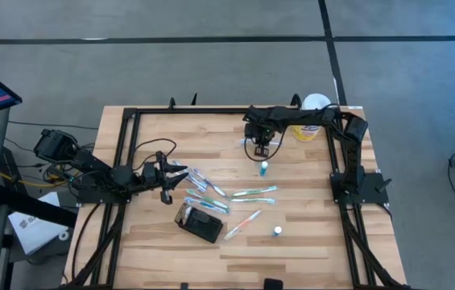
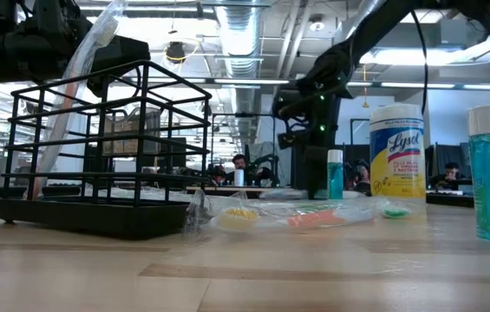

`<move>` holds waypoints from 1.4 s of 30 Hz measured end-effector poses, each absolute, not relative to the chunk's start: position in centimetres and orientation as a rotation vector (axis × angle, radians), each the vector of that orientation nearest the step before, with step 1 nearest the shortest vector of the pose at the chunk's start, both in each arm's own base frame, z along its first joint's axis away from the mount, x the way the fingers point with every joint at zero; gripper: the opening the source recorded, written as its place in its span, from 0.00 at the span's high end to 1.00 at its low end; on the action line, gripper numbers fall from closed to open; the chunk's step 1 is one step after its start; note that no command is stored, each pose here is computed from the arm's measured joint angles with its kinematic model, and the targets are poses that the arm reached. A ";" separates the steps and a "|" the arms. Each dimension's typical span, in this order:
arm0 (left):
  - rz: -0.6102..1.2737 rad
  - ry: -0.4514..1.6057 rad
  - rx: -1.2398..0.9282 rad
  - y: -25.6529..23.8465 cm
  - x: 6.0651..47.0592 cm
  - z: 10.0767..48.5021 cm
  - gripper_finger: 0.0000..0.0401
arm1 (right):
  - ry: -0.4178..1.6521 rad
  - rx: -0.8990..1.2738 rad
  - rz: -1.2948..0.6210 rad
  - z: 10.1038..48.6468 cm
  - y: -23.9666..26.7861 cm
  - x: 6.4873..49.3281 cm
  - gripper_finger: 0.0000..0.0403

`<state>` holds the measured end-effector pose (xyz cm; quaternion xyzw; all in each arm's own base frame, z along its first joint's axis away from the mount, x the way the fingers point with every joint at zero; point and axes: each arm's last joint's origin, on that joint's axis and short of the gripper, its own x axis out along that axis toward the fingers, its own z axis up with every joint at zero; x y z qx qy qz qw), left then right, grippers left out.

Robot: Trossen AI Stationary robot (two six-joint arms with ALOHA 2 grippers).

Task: Pick & Place toothbrushing station
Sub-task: Put the blue toothbrush into the mesh organizer

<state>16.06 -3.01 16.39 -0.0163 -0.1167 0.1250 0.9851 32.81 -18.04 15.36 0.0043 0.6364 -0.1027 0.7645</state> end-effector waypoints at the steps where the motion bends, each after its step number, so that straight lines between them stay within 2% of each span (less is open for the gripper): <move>1: 0.251 -0.235 -0.033 -3.0 16.1 16.4 0.74 | 1.379 0.009 -0.223 15.7 -18.0 33.0 0.99; 11: 0.252 -0.238 -0.032 -3.0 16.0 16.4 0.74 | 1.251 -0.059 -0.156 20.6 -15.7 36.9 1.00; 22: 0.253 -0.250 -0.036 -3.0 16.0 16.5 0.74 | 1.037 -0.175 -0.017 27.1 -10.2 41.1 0.99; 30: 0.253 -0.256 -0.038 -3.0 16.0 16.6 0.74 | 0.916 -0.252 0.051 31.1 -6.4 42.4 0.99; 42: 0.255 -0.273 -0.045 -3.0 16.1 16.8 0.74 | 0.726 -0.331 0.216 34.5 -1.9 42.7 0.99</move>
